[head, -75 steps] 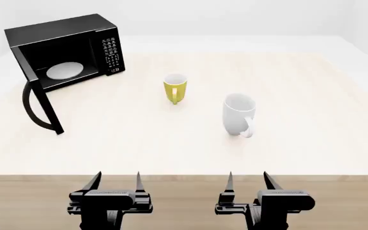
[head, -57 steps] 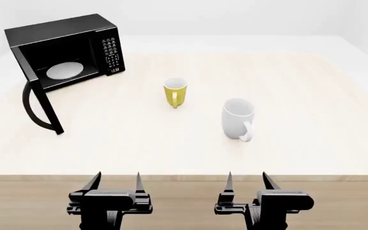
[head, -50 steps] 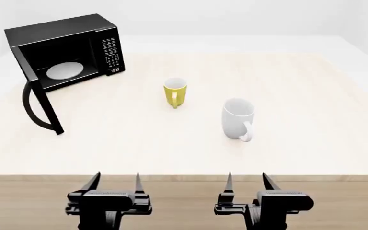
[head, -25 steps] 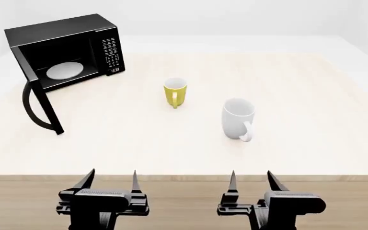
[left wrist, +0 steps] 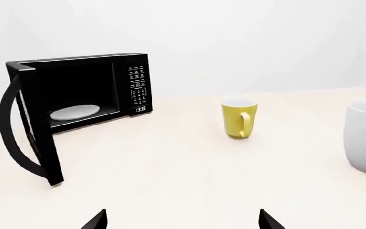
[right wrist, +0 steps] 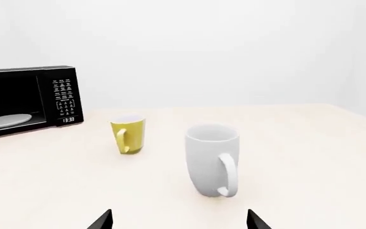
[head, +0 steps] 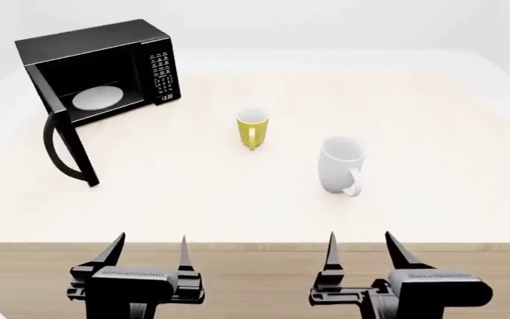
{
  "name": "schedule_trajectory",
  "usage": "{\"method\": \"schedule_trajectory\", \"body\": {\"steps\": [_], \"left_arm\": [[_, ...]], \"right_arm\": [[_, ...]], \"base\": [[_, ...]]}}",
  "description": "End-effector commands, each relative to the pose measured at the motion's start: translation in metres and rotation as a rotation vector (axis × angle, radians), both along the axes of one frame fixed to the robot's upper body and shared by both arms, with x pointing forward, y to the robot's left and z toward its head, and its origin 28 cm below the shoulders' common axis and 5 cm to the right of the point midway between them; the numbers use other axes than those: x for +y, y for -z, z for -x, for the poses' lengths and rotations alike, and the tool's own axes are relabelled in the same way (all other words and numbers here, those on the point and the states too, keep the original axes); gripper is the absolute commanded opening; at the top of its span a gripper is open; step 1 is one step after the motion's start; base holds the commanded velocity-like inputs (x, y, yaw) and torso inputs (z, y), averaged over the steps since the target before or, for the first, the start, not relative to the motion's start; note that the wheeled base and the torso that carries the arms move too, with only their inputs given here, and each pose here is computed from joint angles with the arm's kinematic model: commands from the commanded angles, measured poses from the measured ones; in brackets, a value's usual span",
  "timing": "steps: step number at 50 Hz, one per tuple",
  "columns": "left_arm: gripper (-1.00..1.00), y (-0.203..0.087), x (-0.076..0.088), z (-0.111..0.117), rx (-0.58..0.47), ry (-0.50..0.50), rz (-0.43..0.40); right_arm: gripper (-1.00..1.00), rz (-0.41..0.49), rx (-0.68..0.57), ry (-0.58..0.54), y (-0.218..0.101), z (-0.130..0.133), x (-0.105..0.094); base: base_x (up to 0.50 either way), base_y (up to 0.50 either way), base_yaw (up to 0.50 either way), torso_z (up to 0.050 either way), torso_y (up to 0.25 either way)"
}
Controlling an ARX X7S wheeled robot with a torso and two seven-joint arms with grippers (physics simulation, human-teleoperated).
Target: Close the microwave.
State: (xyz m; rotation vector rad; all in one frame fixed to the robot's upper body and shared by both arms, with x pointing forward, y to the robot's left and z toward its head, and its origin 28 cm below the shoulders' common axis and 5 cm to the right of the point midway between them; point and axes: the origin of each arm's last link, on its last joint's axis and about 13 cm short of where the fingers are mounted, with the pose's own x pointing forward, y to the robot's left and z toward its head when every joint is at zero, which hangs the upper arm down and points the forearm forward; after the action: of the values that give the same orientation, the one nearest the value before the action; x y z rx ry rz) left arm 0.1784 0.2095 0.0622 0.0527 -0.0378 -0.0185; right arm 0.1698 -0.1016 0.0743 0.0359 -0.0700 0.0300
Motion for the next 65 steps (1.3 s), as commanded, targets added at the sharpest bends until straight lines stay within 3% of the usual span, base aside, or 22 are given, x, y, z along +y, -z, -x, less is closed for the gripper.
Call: {"method": "schedule_trajectory", "body": {"steps": [1,30,48,65], "left_arm": [[1.0,-0.002,0.0,0.002,-0.01,0.002,-0.006],[1.0,-0.007,-0.001,0.005,-0.018,0.007,-0.006],[1.0,0.008,-0.001,0.003,-0.014,0.011,-0.006],[1.0,0.006,-0.001,0.004,-0.016,0.005,-0.01]], "right_arm": [[1.0,-0.018,-0.011,-0.012,-0.006,0.007,-0.001],[1.0,-0.018,0.003,-0.03,-0.005,0.005,0.0],[1.0,-0.023,0.004,-0.044,-0.002,0.004,0.001],[1.0,-0.009,-0.011,0.025,-0.006,0.002,-0.002]], "base": [[0.0,0.5,0.0,0.0,0.0],[0.0,0.5,0.0,0.0,0.0],[0.0,0.5,0.0,0.0,0.0],[0.0,0.31,0.0,0.0,0.0]]}}
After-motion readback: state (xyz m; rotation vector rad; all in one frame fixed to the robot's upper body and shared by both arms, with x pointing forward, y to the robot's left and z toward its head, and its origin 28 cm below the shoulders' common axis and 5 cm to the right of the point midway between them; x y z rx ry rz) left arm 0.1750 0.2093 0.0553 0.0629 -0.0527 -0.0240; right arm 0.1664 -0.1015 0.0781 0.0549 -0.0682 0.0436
